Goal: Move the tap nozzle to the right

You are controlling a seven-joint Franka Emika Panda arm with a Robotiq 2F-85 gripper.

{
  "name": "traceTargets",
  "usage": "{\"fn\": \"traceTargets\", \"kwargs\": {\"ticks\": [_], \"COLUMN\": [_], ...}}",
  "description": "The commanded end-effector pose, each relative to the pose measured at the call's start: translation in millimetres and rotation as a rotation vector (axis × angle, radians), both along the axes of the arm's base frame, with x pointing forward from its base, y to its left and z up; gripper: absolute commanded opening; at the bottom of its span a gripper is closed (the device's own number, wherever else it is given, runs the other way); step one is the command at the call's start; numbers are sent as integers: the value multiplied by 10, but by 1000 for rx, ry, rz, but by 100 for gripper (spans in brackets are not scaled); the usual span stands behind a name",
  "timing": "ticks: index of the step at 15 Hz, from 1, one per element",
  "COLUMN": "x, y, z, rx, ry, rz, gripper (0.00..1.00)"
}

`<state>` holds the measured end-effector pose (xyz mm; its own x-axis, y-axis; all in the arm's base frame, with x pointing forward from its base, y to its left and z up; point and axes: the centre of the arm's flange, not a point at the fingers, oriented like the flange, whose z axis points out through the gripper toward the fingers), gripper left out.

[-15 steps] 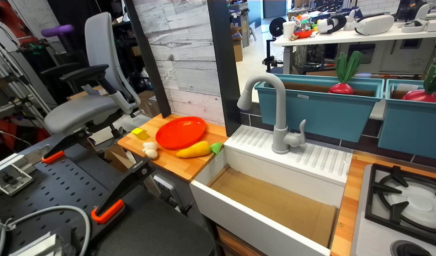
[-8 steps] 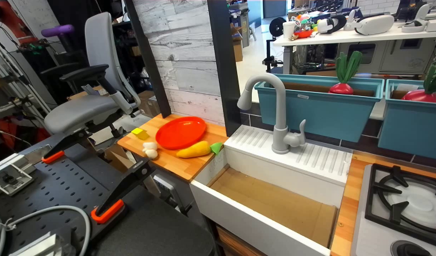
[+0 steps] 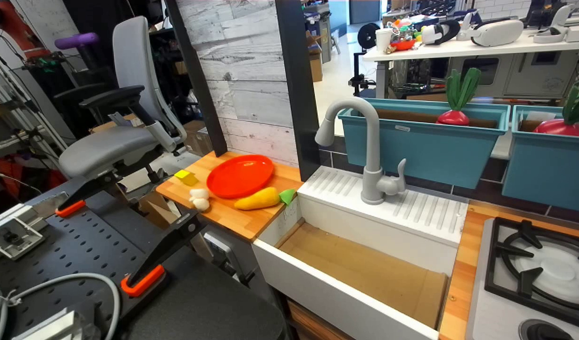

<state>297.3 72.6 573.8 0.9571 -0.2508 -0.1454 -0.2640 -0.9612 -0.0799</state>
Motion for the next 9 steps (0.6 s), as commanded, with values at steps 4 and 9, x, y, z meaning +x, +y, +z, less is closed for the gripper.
{"fn": "traceTargets", "kwargs": {"ticks": [4,9], "x": [213,948], "y": [-74,-311], "z": [-28,-198], "rx": [100,177], "ry": [-78,-232], "rz": [-85,-242], "gripper": [100,100]}}
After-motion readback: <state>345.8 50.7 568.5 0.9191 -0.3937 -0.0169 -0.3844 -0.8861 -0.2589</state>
